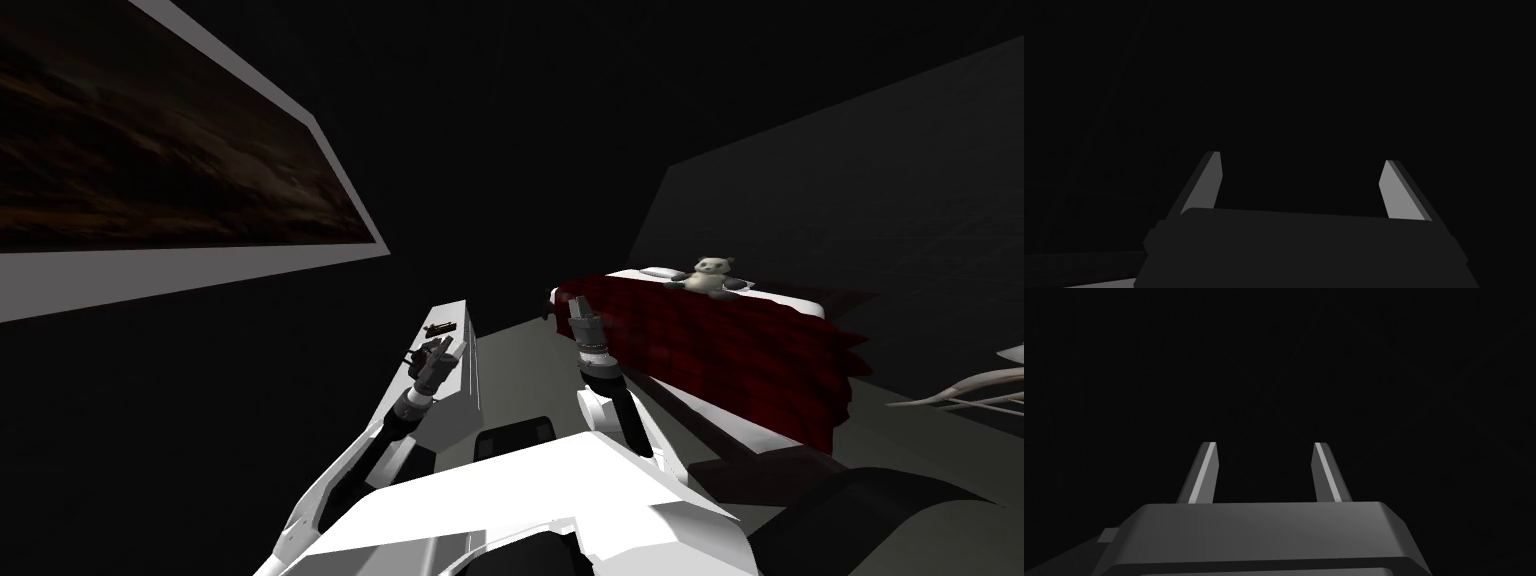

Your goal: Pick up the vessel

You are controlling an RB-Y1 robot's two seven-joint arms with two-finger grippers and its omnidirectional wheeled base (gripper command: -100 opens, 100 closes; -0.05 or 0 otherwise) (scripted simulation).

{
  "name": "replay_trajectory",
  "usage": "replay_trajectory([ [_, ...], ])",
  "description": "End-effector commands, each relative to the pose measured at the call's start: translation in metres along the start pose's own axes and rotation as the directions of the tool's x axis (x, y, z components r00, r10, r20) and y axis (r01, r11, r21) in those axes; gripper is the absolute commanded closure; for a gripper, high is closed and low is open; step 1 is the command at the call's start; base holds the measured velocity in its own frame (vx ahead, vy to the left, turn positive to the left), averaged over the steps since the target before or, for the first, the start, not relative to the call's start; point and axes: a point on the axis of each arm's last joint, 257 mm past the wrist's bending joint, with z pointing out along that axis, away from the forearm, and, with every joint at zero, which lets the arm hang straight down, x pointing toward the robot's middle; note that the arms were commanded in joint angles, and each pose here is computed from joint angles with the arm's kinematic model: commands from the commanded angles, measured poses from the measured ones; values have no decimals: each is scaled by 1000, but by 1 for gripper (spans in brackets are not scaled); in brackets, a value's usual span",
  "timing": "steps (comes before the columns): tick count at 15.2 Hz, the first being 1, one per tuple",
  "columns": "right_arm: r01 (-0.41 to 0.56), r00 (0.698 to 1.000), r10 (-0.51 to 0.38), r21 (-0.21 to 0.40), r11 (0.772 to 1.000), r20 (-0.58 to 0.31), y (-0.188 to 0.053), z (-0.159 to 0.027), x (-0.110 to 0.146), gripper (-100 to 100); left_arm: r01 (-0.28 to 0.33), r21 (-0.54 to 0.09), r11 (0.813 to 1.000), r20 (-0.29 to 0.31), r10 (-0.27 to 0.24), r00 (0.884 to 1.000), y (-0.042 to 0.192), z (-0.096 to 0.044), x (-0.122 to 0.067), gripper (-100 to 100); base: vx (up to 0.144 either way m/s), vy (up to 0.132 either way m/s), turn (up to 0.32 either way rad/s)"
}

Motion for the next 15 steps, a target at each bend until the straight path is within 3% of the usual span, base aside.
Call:
replay_trajectory([
  [1, 0, 1000, 0, 0, 1000, 0, 0, 0, 0, 0, 6, -37, 999, -43, -8, 999, 12, -6, 2, -100, 7, -11, -5],
  [6, 0, 1000, 0, 0, 1000, 0, 0, 0, 0, 0, 39, -146, 989, -149, -60, 987, 46, -26, 9, -100, 8, -11, -5],
  [9, 0, 1000, 0, 0, 1000, 0, 0, 0, 0, 0, 24, -209, 978, -190, -65, 980, 61, -41, 3, -100, 10, -11, -6],
  [10, 0, 1000, 0, 0, 1000, 0, 0, 0, 0, 0, 35, -241, 970, -212, -88, 973, 70, -47, 4, -100, 9, -11, -3],
  [15, 0, 1000, 0, 0, 1000, 0, 0, 0, 0, 0, 9, -347, 938, -265, -107, 958, 91, -75, -10, -100, 9, -11, -7],
])
